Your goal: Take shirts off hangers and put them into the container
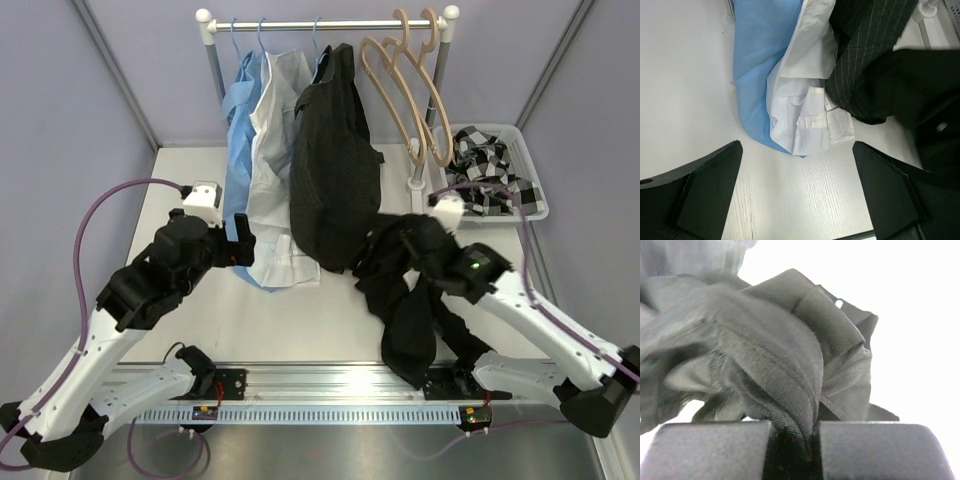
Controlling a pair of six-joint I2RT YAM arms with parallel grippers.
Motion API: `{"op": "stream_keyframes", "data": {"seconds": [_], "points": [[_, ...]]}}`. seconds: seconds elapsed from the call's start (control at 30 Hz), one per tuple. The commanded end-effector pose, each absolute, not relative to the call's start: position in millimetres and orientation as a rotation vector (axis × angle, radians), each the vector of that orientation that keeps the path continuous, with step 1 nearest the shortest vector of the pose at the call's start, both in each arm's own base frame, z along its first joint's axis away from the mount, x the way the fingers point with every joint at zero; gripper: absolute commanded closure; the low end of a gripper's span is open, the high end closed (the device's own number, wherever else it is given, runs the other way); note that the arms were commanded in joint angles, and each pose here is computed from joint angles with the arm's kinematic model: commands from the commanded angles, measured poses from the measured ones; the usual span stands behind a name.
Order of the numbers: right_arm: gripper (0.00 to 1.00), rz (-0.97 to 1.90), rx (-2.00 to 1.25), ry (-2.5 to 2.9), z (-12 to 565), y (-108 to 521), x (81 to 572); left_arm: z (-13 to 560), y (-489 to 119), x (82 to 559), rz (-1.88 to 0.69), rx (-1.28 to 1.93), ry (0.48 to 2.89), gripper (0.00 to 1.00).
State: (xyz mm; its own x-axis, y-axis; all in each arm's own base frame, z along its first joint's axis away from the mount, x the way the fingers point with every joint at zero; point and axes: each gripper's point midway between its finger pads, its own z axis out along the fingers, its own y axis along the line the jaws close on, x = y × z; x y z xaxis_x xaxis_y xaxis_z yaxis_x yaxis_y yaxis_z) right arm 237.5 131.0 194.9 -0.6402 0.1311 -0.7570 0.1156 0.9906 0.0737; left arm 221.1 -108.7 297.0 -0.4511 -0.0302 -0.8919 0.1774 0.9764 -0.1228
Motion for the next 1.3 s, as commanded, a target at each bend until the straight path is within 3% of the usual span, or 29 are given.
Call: {"op": "stream_keyframes", "data": {"seconds": [0.0,0.4,0.57,0.97,1.27], "points": [[1.00,-0.150,0.262,2.124,250,76,243,323,-110,224,-0.269,0.100,1.962,0.01],[1.00,-0.337,0.539,1.828,350,-24,224,330,-101,219,-0.253,0.096,1.927,0.01],[1.00,-0.308,0.571,1.701,390,-37,219,329,-100,219,-0.244,0.102,1.928,0.01],[1.00,-0.236,0.512,1.569,465,-14,277,322,-104,221,-0.243,0.120,1.947,0.01],[1.00,-0.195,0.554,1.433,520,-32,314,319,-97,214,-0.249,0.099,1.935,0.01]]}}
